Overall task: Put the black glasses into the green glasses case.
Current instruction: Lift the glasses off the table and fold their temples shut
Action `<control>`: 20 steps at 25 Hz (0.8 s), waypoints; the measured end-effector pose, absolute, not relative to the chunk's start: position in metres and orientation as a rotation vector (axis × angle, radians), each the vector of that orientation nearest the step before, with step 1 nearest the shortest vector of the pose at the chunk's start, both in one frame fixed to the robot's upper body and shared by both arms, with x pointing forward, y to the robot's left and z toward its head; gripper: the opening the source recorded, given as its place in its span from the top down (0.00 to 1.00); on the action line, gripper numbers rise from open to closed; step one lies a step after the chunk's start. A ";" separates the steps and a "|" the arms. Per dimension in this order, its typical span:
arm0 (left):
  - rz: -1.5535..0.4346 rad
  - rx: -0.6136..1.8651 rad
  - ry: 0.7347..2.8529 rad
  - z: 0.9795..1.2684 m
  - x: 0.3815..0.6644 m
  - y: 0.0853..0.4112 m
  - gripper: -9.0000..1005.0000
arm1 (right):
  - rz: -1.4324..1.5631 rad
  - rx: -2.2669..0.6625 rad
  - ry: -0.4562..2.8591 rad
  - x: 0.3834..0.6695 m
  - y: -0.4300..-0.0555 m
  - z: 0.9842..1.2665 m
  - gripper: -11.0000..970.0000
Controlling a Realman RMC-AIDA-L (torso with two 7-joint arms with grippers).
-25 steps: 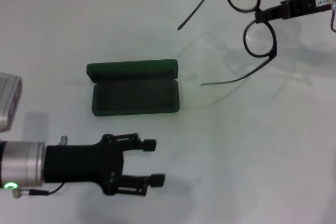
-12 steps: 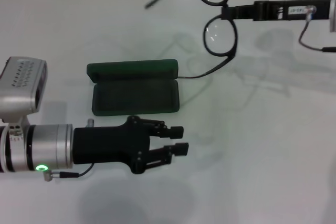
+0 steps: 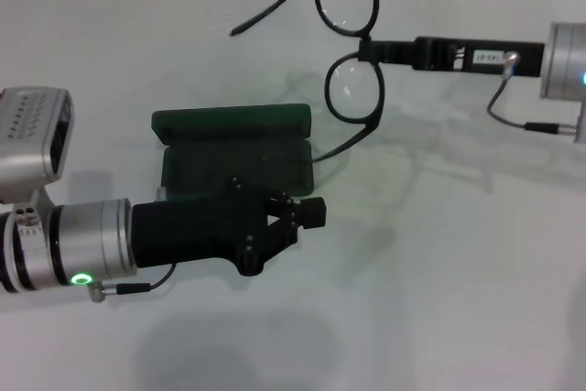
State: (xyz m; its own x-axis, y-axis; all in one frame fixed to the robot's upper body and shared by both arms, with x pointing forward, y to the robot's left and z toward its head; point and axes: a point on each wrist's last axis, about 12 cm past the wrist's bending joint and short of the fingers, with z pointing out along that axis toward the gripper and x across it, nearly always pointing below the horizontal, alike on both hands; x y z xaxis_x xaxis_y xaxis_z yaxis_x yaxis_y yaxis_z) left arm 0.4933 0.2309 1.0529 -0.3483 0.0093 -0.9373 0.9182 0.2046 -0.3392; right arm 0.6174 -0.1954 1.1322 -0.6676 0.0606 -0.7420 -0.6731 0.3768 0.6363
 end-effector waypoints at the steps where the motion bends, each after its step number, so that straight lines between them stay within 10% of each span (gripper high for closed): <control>1: -1.280 0.904 1.585 1.053 0.494 0.230 0.95 | 1.340 -0.527 1.943 0.616 -0.194 1.129 0.95; 20: -1.267 0.946 1.544 1.059 0.502 0.223 0.99 | 1.351 -0.605 1.935 0.612 -0.179 1.121 0.95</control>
State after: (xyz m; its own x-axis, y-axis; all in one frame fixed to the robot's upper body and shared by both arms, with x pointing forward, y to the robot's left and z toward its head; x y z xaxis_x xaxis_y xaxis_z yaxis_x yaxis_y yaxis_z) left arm 0.5025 0.2230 1.0592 -0.3037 0.0172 -0.9526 0.9377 0.1825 -0.2956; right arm 0.6115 -0.1792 1.1211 -0.6528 0.0115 -0.7574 -0.7070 0.3500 0.6146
